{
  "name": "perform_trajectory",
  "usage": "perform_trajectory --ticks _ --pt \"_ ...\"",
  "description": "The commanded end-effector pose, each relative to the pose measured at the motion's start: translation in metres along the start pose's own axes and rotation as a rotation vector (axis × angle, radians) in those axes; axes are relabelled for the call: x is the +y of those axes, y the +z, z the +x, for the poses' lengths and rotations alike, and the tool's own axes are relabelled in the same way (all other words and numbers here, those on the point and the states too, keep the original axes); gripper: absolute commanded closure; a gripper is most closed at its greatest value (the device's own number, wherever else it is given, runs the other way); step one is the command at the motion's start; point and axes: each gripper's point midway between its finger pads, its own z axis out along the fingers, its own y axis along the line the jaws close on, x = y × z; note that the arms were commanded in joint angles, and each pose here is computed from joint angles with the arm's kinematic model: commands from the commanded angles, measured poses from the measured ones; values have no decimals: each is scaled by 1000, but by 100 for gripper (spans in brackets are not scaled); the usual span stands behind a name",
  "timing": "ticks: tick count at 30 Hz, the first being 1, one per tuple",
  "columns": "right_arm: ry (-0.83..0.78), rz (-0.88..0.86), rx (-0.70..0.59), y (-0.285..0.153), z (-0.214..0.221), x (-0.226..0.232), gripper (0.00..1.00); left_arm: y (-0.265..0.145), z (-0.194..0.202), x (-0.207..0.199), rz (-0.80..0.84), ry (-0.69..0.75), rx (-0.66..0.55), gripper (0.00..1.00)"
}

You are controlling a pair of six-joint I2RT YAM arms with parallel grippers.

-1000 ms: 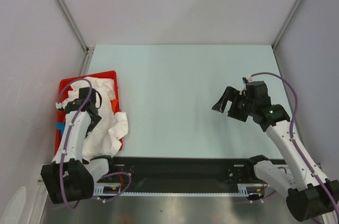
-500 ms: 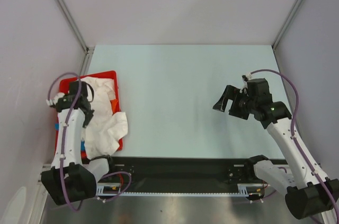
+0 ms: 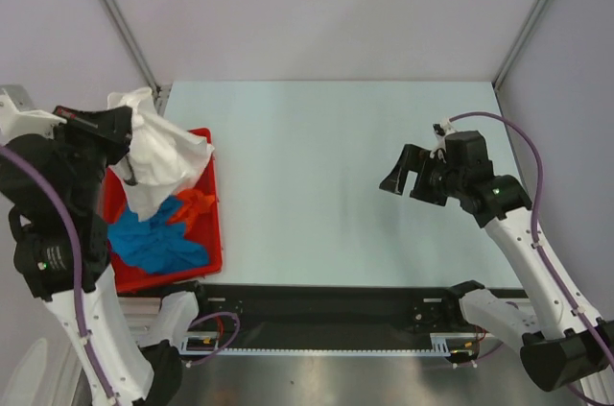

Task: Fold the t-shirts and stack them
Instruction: Grab the tshirt from the pile, then move the tshirt to the center of the board

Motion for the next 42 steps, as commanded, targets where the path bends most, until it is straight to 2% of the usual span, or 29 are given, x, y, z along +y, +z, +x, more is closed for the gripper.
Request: perform_trajectory --ticks 1,2,4,5,6,7,8,10,11,14,15,16,18,19,21,24,25,27,28,29,31,32,33,34,35,36,37,39,42 --pt "-6 -27 -35 -17 -4 10 4 -27 -6 -102 520 -20 76 100" --pt "-6 -25 -44 -20 -4 10 4 -28 -9 -115 589 -52 79 100" --pt "8 -17 -61 -27 -5 10 5 -27 17 -142 684 -140 206 100" --pt "9 -24 -75 -30 -6 12 5 -19 17 -148 648 -147 165 100" --pt "10 -30 -87 -35 -6 13 5 -35 46 -177 739 -113 258 100" --pt "24 -26 -95 -37 -7 12 5 -38 50 -192 763 -116 279 100" --pt "28 -28 -99 -39 -6 13 5 -14 81 -201 708 -109 352 100" --pt "41 -1 -111 -46 -6 9 4 -16 123 -224 743 -139 486 100" --pt "43 10 -113 -49 -5 7 3 -1 156 -236 738 -113 546 100" --pt "55 47 -122 -58 -2 0 1 5 227 -249 745 5 683 61" --pt "59 61 -112 -58 2 -3 0 19 275 -245 702 70 780 44" --pt "63 69 -108 -59 5 -5 0 21 281 -252 710 101 791 38" --pt "69 86 -91 -60 10 -9 0 45 334 -219 537 281 882 25" --pt "70 95 -82 -59 13 -12 0 44 316 -231 548 313 846 17" --pt "61 100 -67 -56 19 -16 0 45 332 -202 474 496 892 8" --pt "70 101 -30 -39 28 -23 0 43 342 -169 435 594 911 8" --pt "77 99 -19 -33 31 -25 0 27 360 -136 424 611 994 9" --pt "108 105 41 -12 43 -34 0 18 383 -124 468 546 1031 12" --pt "120 98 30 -4 38 -36 0 10 415 -80 401 564 1123 14" --pt "143 111 54 7 44 -44 0 6 420 -79 420 513 1119 16" --pt "191 115 67 27 39 -54 5 -1 448 -32 338 534 1185 18" --pt "197 117 82 36 39 -59 8 1 456 -29 353 525 1178 20" --pt "181 73 84 46 35 -56 37 1 464 -21 352 528 1191 20" --pt "154 74 134 62 38 -64 60 -1 475 -8 340 539 1218 20" --pt "143 68 152 70 37 -65 72 1 486 -3 344 561 1239 21" --pt "125 61 158 77 29 -63 68 2 493 2 343 578 1257 21" --pt "130 107 230 95 37 -76 60 6 497 -1 350 593 1256 21" --pt "75 198 288 107 40 -94 35 16 510 12 316 668 1270 21" --pt "2 235 318 129 36 -100 30 27 523 13 307 727 1291 21"
